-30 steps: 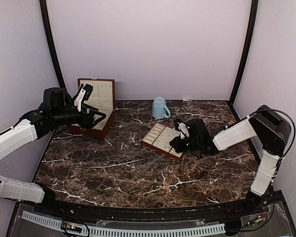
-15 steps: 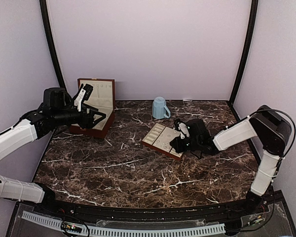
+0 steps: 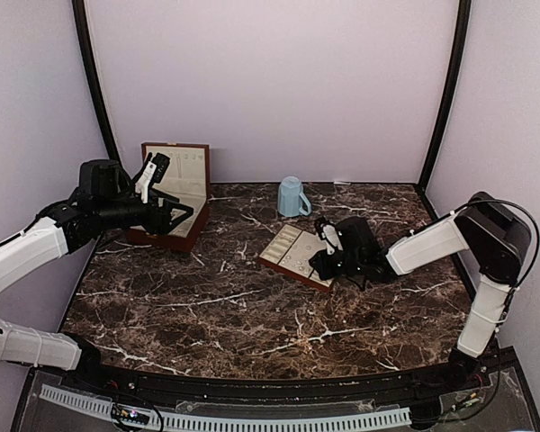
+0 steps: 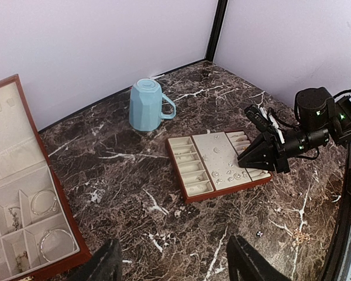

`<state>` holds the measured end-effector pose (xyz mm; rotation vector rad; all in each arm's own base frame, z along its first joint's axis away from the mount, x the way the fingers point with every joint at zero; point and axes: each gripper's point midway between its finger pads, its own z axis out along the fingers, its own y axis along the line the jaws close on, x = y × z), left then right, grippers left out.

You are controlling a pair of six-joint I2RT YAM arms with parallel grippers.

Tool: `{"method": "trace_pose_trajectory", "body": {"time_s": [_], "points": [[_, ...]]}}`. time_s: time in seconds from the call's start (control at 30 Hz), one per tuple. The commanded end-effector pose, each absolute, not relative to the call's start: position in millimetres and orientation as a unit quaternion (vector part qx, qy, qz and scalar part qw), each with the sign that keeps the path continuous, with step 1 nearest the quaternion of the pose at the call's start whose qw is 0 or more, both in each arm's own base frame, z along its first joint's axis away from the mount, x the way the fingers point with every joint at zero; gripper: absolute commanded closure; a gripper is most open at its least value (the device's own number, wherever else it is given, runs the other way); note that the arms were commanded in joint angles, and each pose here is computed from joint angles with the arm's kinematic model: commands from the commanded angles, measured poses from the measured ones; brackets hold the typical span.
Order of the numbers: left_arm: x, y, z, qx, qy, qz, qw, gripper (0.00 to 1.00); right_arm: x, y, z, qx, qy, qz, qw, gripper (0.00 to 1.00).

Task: Organize the mixed jewelry
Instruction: Insert the earring at the center of the board.

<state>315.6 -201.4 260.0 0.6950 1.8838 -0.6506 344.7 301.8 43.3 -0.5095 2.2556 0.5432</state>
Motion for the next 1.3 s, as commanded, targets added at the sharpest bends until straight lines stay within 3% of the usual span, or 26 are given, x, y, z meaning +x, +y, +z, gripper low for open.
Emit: {"method": "trace_pose_trajectory", "body": {"time_s": [0.0, 0.2, 0.6, 0.73, 1.27], "points": [[314.2, -199.1, 261.8, 0.284, 0.774, -0.267, 0.499, 0.36, 332.9, 287.0, 10.7, -0.205, 0.906, 0.161, 0.333, 0.86], [314.5, -198.4, 261.7, 0.283, 0.775, -0.265, 0.499, 0.36, 336.9, 289.2, 28.2, -0.197, 0.902, 0.167, 0.347, 0.81], [313.4, -198.4, 263.7, 0.284, 0.773, -0.267, 0.501, 0.36, 348.3, 293.9, 79.5, -0.18, 0.885, 0.183, 0.388, 0.58], [313.0, -198.1, 264.5, 0.284, 0.773, -0.265, 0.502, 0.36, 350.3, 298.9, 90.7, -0.181, 0.88, 0.194, 0.394, 0.56], [312.6, -196.6, 266.5, 0.284, 0.772, -0.262, 0.506, 0.36, 354.7, 306.4, 63.9, -0.184, 0.897, 0.182, 0.358, 0.94]]}}
